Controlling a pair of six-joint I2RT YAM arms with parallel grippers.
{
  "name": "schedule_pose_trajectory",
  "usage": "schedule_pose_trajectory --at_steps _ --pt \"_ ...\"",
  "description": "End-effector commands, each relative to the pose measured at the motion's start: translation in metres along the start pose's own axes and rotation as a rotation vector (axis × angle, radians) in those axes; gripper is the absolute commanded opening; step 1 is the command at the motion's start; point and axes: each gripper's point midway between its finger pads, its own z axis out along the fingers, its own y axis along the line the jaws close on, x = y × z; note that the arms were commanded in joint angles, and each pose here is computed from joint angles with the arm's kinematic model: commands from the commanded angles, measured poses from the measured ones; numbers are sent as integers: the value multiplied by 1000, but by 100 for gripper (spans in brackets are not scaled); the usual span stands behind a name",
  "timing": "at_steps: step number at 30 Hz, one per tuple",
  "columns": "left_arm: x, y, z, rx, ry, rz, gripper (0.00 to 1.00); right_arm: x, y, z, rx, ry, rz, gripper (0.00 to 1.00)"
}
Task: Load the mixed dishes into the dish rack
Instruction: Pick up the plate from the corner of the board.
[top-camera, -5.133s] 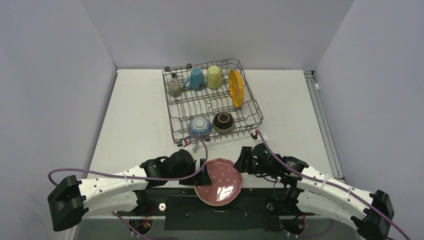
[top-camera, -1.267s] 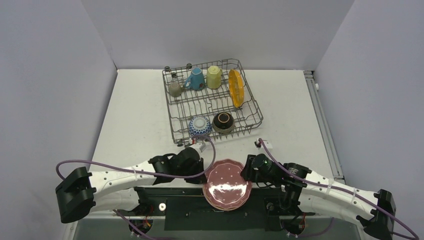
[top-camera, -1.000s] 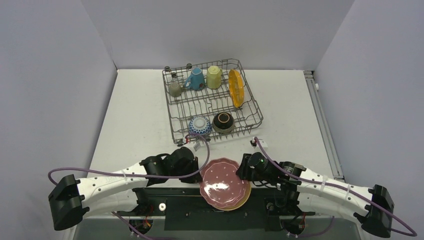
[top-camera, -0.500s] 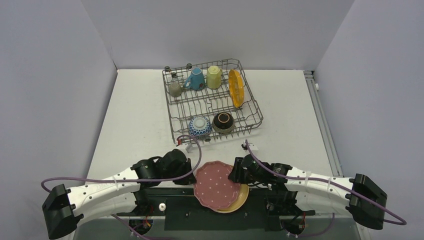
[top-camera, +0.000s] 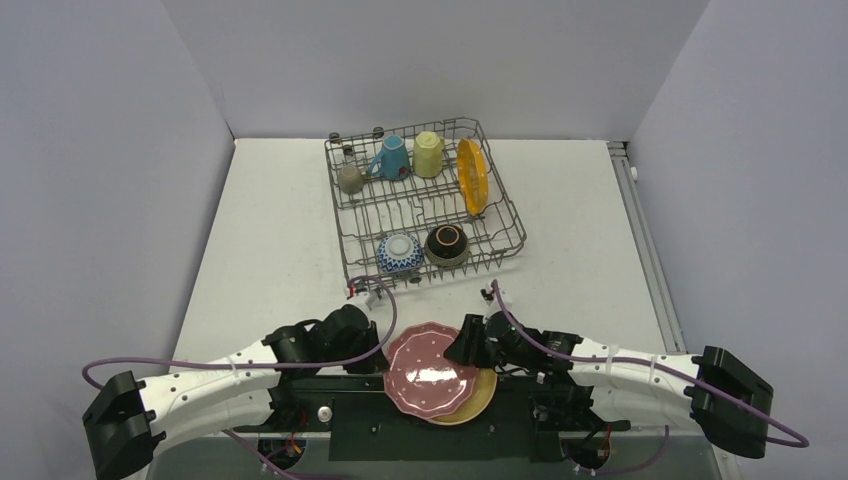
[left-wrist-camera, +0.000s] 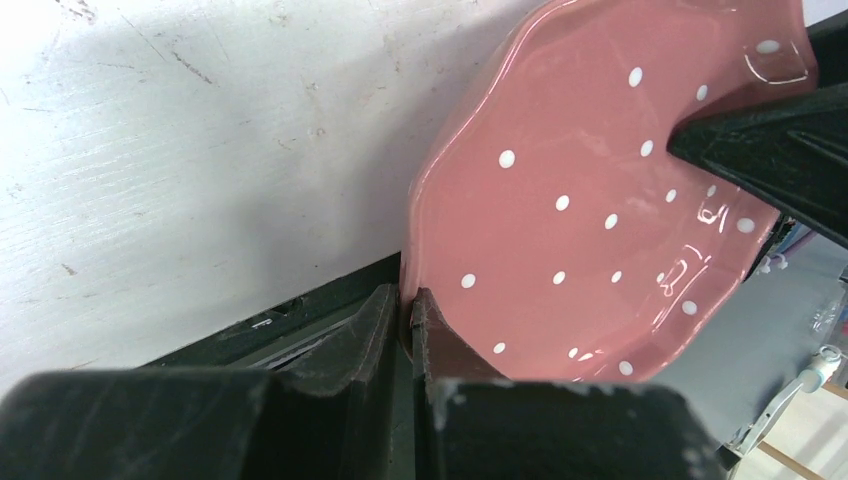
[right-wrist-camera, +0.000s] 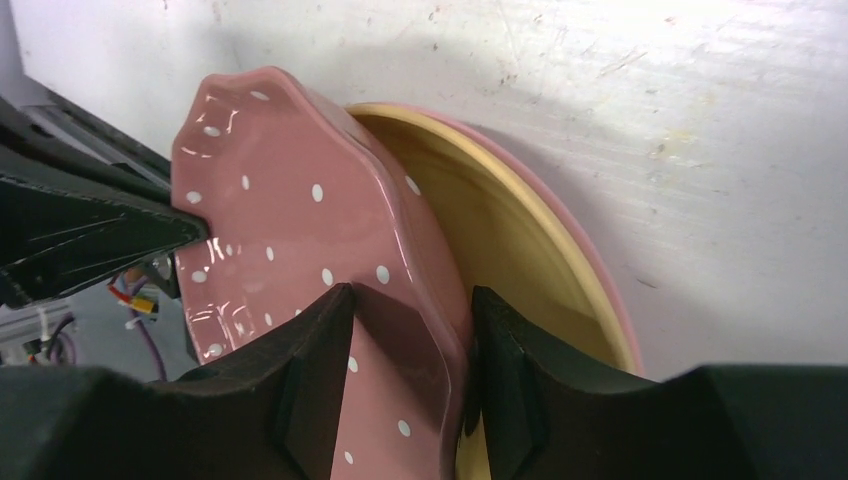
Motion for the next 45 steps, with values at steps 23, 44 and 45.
schedule_pose_trajectory --at_steps 23,44,45 --pt "-3 -10 11 69 -33 -44 0 20 30 -6 -271 52 139 14" --pt "-27 -24 -12 60 -104 -16 4 -25 74 -43 -449 -98 162 0" --pt "-29 -24 -14 59 -109 -15 6 -28 77 -45 -458 -107 164 0"
